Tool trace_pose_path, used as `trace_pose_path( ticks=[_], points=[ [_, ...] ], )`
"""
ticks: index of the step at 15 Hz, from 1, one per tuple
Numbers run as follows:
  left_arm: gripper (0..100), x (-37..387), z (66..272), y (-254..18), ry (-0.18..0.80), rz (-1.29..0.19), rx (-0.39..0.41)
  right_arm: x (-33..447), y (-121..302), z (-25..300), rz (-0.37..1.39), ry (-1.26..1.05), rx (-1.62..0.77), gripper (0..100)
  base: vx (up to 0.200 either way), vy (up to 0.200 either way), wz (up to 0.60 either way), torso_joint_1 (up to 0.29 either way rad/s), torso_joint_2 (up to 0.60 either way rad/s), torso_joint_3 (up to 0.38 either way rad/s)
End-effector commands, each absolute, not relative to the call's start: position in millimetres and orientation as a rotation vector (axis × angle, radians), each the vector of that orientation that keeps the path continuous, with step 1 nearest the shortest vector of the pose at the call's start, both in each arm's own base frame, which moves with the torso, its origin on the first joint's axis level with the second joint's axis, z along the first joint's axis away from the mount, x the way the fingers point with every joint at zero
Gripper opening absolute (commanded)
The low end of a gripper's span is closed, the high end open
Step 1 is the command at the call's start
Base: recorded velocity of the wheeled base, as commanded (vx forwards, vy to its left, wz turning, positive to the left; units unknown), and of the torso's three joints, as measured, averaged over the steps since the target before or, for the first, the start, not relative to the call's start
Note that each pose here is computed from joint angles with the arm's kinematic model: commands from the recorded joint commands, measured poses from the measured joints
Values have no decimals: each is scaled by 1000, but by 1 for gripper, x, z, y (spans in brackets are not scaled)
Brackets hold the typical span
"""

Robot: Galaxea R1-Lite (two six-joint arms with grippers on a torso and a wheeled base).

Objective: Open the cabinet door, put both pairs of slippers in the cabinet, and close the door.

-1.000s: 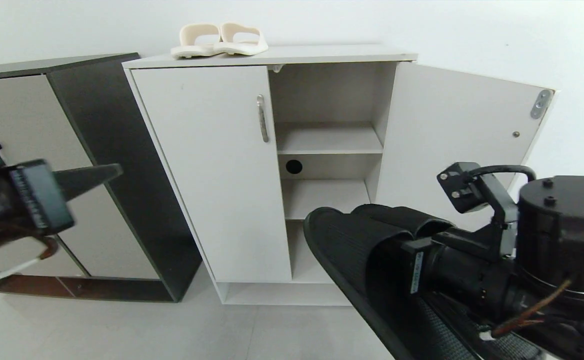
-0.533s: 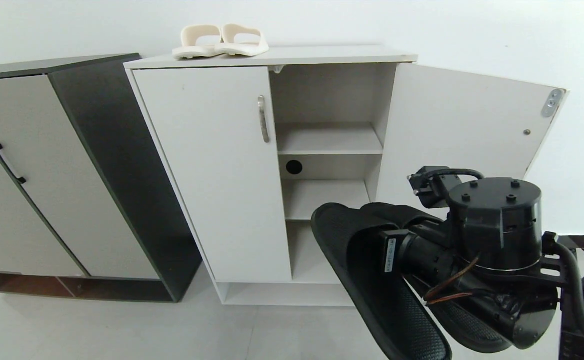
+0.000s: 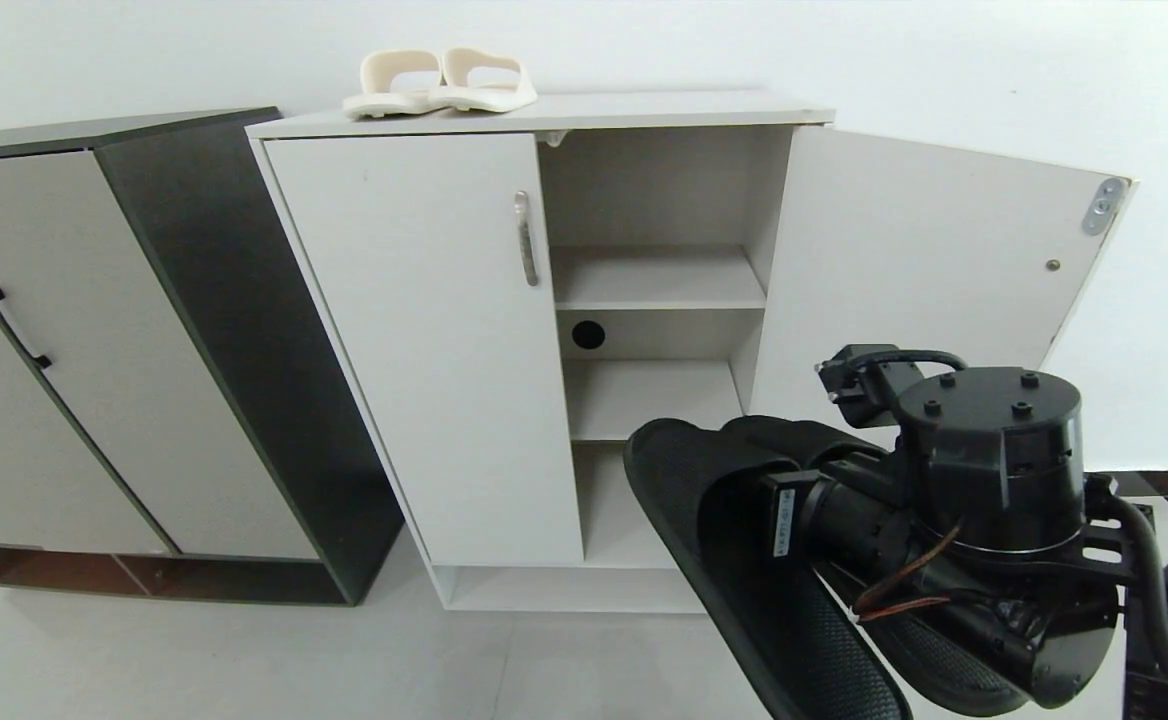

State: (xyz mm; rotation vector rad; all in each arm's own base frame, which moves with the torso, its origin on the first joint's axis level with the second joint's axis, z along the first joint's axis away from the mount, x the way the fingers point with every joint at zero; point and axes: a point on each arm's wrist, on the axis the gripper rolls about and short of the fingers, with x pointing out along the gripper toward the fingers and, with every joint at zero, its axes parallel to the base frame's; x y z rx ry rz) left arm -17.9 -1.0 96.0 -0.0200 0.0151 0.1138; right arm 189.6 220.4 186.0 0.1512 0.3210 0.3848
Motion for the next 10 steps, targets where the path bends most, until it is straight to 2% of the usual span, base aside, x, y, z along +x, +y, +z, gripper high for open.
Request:
trace_pose_path(
  ticks=[1,4,5,6,8,10],
  points=[
    [0,-16,77,-1,93,96,-25,189,219,186,386,320,151,0,0,0,0,0,0,0],
    [0,-17,77,-3,85,-36,42,190,222,181,390,334,141,0,0,0,0,0,0,0],
    [0,-19,76,-2,49,-65,37,191,224,176,386,345,131,0,0,0,0,0,0,0],
    [0,-23,75,-1,7,-19,32,193,226,171,384,357,121,0,0,0,0,0,0,0],
    [0,-23,75,0,1,15,-18,195,229,162,376,376,105,0,0,0,0,0,0,0],
    [0,-23,75,0,2,-6,-21,197,231,154,368,389,93,0,0,0,0,0,0,0]
  ],
)
